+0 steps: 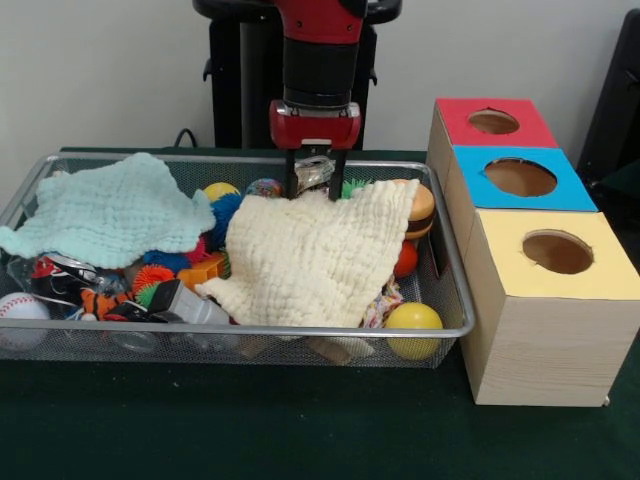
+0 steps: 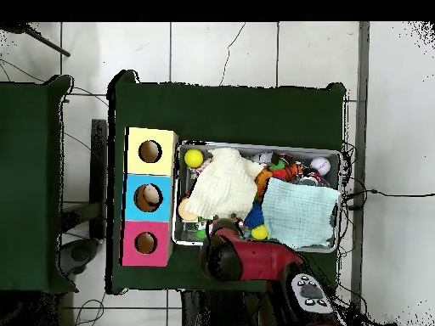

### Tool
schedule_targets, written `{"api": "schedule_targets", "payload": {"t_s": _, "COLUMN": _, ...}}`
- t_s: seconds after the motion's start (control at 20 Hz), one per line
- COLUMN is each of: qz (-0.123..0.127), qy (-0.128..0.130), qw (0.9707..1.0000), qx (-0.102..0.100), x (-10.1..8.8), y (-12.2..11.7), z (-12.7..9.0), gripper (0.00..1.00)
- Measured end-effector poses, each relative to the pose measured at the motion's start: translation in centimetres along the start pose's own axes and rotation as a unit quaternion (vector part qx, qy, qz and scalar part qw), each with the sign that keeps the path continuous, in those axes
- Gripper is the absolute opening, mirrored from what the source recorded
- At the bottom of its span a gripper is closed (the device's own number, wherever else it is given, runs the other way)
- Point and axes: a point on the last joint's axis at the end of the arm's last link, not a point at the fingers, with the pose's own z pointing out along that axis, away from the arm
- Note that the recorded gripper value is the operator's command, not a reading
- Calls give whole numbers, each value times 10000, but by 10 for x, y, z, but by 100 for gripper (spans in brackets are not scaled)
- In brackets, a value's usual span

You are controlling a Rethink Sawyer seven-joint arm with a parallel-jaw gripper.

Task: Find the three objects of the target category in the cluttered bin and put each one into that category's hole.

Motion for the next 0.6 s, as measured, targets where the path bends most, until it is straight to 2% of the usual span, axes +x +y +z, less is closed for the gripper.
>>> {"api": "schedule_targets", "payload": {"t_s": 0.05, "qz": -30, "qy": -36, "qw": 10000, "qx": 37, "x": -7, "y": -1, "z": -8, "gripper": 100}}
{"api": "schedule_targets", "payload": {"t_s": 0.6, "qz": -37, "qy": -120, "qw": 9997, "qx": 213, "x": -36, "y": -15, "z": -52, "gripper": 100}}
